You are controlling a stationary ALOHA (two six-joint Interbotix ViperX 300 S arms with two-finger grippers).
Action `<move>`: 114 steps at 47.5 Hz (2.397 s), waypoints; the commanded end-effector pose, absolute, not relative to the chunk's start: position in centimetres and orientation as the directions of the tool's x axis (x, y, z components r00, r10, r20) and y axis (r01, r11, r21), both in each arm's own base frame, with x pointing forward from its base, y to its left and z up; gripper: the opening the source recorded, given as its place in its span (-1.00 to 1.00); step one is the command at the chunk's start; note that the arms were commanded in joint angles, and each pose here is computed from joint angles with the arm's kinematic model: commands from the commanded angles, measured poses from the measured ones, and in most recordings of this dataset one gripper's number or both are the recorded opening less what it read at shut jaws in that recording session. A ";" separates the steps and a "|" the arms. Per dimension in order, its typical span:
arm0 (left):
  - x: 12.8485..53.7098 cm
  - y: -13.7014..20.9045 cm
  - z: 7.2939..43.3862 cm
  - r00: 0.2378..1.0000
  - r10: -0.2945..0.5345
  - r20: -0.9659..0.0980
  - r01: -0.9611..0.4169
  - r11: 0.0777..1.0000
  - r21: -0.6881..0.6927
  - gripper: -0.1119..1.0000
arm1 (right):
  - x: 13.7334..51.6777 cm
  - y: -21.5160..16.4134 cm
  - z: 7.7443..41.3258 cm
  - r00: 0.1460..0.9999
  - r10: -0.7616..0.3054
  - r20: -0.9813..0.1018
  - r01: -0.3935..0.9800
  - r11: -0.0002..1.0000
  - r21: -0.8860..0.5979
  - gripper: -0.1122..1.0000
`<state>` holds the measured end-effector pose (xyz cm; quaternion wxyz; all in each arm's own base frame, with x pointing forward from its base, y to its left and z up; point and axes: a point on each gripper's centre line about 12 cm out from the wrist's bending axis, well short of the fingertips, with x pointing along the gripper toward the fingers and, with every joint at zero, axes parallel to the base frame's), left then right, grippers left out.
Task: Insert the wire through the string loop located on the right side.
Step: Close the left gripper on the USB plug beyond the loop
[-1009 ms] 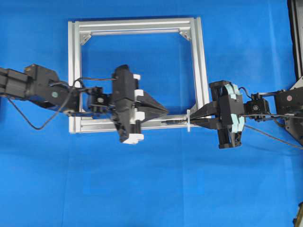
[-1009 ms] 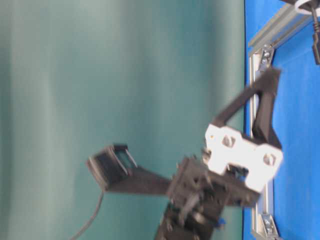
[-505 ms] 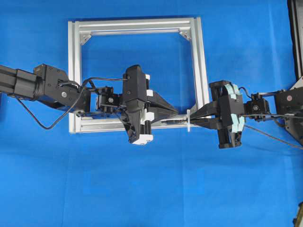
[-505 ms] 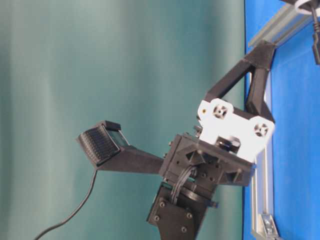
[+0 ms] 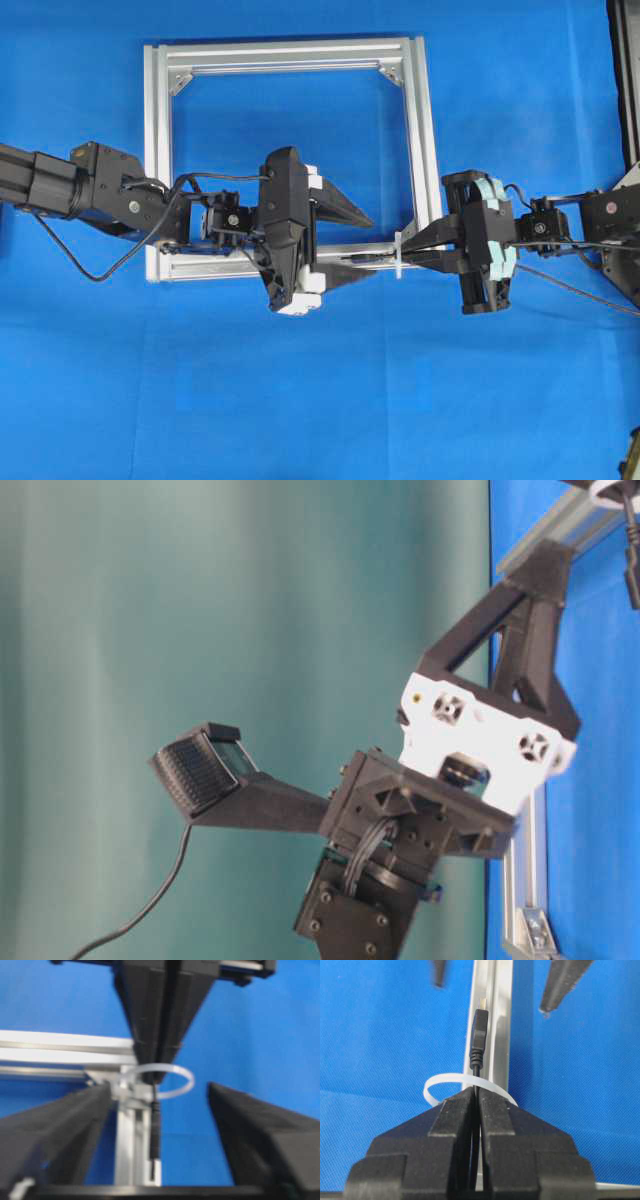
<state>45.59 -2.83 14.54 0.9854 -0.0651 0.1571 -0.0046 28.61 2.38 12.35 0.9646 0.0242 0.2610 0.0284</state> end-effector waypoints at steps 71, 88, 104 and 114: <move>46.4 -3.1 11.3 0.941 -0.032 -0.338 -0.013 0.991 -0.132 0.85 | 29.0 2.4 12.9 0.875 0.069 -0.480 -0.046 0.997 0.060 -0.85; 46.4 -2.8 11.2 0.942 -0.026 -0.335 -0.017 0.992 -0.125 -0.01 | 29.0 2.4 12.9 0.875 0.069 -0.480 -0.046 0.997 0.060 -0.85; 46.3 -2.8 11.3 0.945 -0.026 -0.326 -0.013 0.993 -0.116 -0.66 | 28.9 2.4 12.8 0.870 0.068 -0.488 -0.044 0.997 0.061 -0.85; 46.3 -2.8 11.3 0.944 -0.026 -0.328 -0.013 0.993 -0.116 -0.66 | 28.9 2.4 12.8 0.870 0.069 -0.488 -0.045 0.997 0.060 -0.85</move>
